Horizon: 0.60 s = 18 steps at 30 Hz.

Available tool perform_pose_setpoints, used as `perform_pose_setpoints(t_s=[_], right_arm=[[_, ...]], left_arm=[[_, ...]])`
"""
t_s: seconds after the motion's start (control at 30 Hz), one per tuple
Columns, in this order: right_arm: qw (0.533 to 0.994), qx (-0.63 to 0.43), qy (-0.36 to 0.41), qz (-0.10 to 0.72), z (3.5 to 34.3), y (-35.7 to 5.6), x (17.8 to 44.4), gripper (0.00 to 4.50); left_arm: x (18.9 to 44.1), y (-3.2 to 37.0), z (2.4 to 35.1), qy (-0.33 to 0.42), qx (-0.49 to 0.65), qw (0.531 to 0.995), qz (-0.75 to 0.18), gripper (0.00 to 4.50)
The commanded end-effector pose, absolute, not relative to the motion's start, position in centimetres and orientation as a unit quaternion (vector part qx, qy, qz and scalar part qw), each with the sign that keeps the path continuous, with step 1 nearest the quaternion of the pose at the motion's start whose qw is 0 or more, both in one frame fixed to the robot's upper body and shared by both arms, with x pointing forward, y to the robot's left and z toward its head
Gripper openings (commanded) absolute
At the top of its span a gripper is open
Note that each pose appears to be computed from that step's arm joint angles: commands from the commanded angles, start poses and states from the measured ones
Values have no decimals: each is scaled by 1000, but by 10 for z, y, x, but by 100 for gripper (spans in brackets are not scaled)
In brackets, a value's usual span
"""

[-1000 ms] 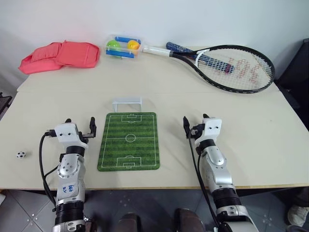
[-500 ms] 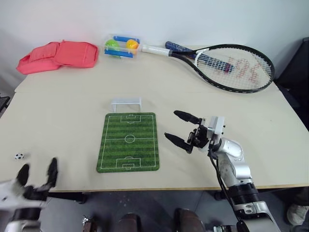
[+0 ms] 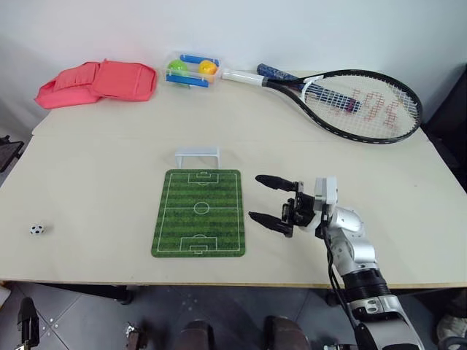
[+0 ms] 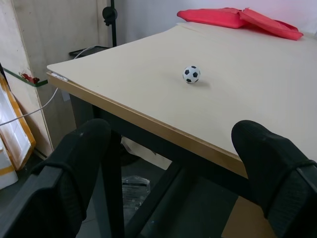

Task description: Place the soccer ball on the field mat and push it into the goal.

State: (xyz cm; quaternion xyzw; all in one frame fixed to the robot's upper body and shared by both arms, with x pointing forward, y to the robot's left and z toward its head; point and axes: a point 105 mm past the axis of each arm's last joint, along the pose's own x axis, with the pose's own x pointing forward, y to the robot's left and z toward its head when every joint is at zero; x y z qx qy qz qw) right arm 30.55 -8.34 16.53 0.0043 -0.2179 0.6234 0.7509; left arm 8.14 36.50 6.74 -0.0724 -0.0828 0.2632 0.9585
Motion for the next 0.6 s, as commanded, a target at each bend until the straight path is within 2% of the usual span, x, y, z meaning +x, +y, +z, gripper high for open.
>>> perform_pose_setpoints(t_s=[0.03,0.2,0.4,0.6], right_arm=[[744,-9,-242,623,175,-85,304,450],[741,-12,-242,626,173,-85,303,450],[741,-12,-241,626,170,-81,301,450],[745,-8,-241,622,168,-78,299,450]], left_arm=[[88,387,86,-102,-46,952,284,448],[124,405,111,-104,-3,958,268,448],[168,427,126,-54,36,965,253,448],[199,443,116,-14,18,970,241,448]])
